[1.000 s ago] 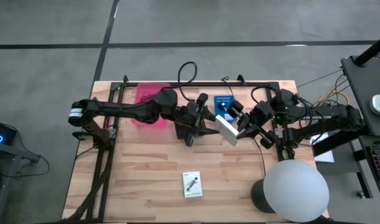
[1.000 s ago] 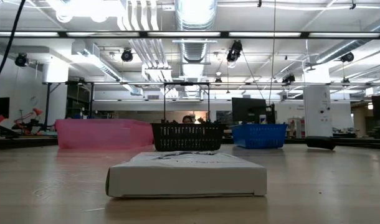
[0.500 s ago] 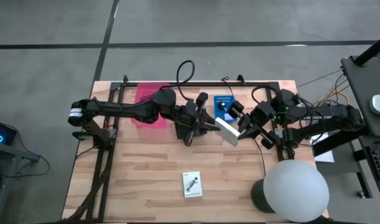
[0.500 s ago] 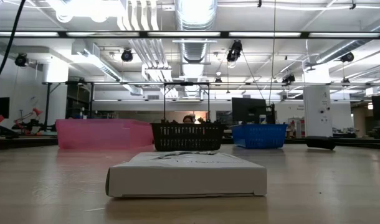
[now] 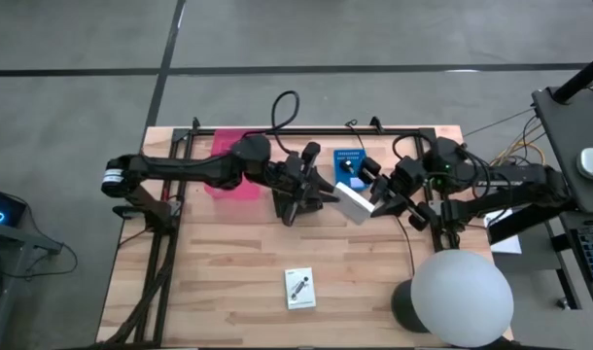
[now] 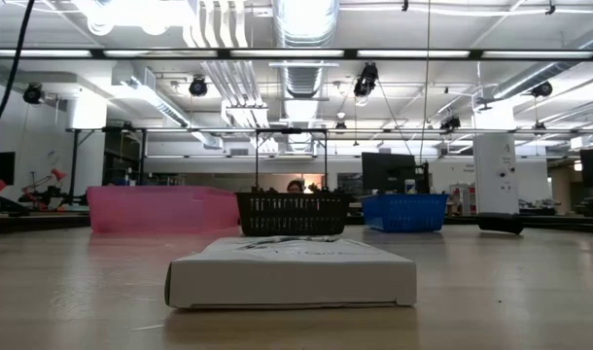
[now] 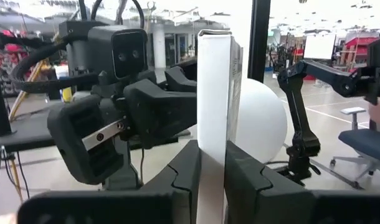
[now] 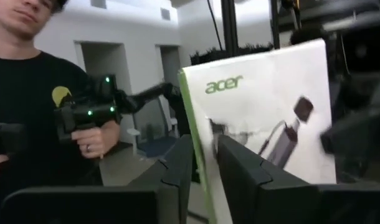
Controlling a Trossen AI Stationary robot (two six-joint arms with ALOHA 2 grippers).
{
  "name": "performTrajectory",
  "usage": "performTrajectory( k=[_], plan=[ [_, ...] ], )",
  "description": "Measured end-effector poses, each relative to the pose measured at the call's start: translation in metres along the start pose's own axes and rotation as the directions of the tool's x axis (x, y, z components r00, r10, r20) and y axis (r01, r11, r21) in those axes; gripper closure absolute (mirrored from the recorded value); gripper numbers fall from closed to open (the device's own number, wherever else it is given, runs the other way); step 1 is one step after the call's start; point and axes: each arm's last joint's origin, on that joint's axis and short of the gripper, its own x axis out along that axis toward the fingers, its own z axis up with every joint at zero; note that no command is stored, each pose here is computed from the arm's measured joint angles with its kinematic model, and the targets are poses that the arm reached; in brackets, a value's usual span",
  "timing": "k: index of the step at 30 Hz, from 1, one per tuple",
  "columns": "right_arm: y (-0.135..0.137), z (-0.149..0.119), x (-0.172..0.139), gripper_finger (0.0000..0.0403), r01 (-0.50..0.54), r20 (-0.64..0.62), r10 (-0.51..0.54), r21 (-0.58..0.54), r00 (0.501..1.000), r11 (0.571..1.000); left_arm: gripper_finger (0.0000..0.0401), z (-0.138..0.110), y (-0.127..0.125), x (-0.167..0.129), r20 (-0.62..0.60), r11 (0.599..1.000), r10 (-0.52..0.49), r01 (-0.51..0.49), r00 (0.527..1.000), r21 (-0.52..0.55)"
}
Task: Pick and place items into bin
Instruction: Put the right white card reader box into the black bin
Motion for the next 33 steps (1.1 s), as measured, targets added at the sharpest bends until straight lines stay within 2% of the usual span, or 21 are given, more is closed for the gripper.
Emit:
performTrajectory(
  k=[10, 12, 15, 19, 24, 31, 33],
  plan=[
    [-0.006, -0.002, -0.012, 0.0304, 0.073, -0.059, -0.070, 0.049, 0.996, 0.996, 0.0364, 0.016, -0.007, -0.020, -0.050, 1.000, 0.005, -0.006, 0.999, -0.022],
    [-0.009, -0.005, -0.015, 0.0303, 0.100, -0.090, -0.093, 0.079, 0.992, 0.992, 0.0364, 0.014, -0.007, -0.025, -0.108, 0.998, 0.040, -0.045, 0.993, -0.040],
    [-0.013, -0.012, -0.020, 0.0305, 0.151, -0.154, -0.130, 0.136, 0.979, 0.979, 0.0364, 0.011, -0.004, -0.037, -0.225, 0.984, 0.153, -0.168, 0.962, -0.052],
    [-0.017, -0.023, -0.025, 0.0312, 0.216, -0.254, -0.162, 0.203, 0.954, 0.955, 0.0364, -0.002, 0.003, -0.046, -0.378, 0.940, 0.309, -0.342, 0.873, -0.021],
    [-0.018, -0.035, -0.029, 0.0320, 0.259, -0.344, -0.167, 0.241, 0.924, 0.935, 0.0364, -0.018, 0.011, -0.052, -0.502, 0.872, 0.442, -0.488, 0.744, 0.045],
    [-0.018, -0.038, -0.030, 0.0330, 0.260, -0.368, -0.168, 0.217, 0.915, 0.941, 0.0364, -0.058, 0.021, -0.052, -0.698, 0.794, 0.500, -0.592, 0.512, 0.135],
    [-0.018, -0.038, -0.030, 0.0332, 0.254, -0.368, -0.168, 0.200, 0.914, 0.946, 0.0364, -0.072, 0.024, -0.049, -0.744, 0.783, 0.494, -0.602, 0.450, 0.155]
  ],
)
